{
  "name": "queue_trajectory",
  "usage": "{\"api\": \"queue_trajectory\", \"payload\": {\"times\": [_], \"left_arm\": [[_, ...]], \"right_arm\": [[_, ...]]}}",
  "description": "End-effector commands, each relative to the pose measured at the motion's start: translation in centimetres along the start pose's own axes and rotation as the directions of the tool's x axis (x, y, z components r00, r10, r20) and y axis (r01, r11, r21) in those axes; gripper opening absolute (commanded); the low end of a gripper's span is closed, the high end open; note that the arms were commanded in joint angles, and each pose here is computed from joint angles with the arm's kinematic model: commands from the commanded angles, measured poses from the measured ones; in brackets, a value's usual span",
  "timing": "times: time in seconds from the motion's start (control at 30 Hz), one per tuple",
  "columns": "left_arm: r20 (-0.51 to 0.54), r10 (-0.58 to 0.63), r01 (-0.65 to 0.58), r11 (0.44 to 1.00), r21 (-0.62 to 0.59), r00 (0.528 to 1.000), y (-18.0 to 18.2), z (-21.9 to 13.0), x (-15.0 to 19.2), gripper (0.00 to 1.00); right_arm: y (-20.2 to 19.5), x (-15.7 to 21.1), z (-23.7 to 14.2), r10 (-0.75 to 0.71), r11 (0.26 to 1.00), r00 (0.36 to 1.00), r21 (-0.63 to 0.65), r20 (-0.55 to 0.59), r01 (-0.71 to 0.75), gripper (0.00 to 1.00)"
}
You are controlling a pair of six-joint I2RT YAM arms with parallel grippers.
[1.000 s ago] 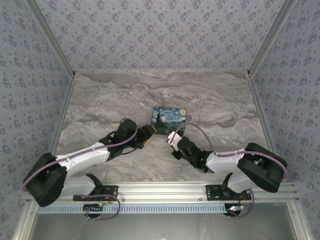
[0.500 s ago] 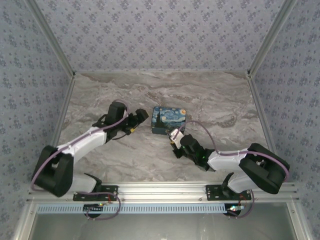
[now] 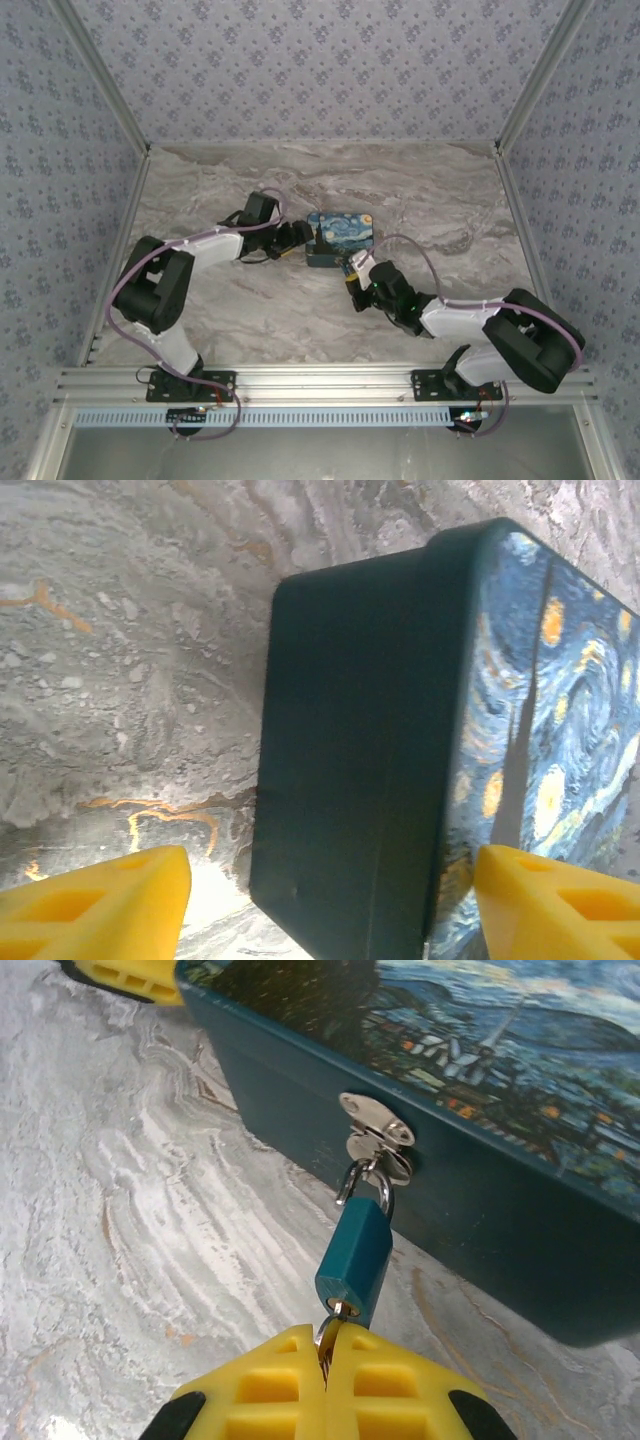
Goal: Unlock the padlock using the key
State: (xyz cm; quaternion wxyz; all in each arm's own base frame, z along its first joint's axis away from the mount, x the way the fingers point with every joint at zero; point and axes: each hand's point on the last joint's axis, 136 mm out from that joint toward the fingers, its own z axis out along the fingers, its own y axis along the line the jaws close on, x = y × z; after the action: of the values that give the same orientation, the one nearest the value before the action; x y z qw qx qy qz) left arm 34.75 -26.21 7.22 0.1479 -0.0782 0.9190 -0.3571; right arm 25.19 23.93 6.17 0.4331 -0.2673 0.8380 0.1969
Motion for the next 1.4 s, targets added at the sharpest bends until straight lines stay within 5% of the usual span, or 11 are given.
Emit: {"api": "queue_trajectory", "payload": {"times": [0.0,0.37,0.63,1.23,1.37], "left_arm": [[-0.062,-0.006,0.003,0.999,-0.048,0.998,1.7,1.2,1.9,0.69],[-0.083,-0.069,0.061,0.994,-0.088,0.994,3.9,2.0,6.0,0.65],[-0.056,-0.075,0.068,0.991,-0.119,0.996,4.0,1.4,8.1,0.65],[-0.015,-0.102,0.099,0.982,-0.161,0.995,5.6,0.2,8.9,0.66],[-0.011,-0.106,0.103,0.981,-0.167,0.994,5.8,0.0,8.8,0.66]], "right_arm": [[0.1,0.1,-0.5,0.110,0.992,0.994,-0.060,-0.005,-0.110,0.00],[-2.0,0.2,-2.0,0.363,0.921,0.932,-0.156,0.013,-0.357,0.00],[-3.8,2.8,-1.8,0.557,0.812,0.823,-0.137,-0.112,-0.568,0.00],[-7.1,4.9,-1.4,0.706,0.685,0.682,-0.059,-0.191,-0.726,0.00],[-7.2,5.6,-1.4,0.721,0.663,0.658,-0.058,-0.218,-0.746,0.10]]}}
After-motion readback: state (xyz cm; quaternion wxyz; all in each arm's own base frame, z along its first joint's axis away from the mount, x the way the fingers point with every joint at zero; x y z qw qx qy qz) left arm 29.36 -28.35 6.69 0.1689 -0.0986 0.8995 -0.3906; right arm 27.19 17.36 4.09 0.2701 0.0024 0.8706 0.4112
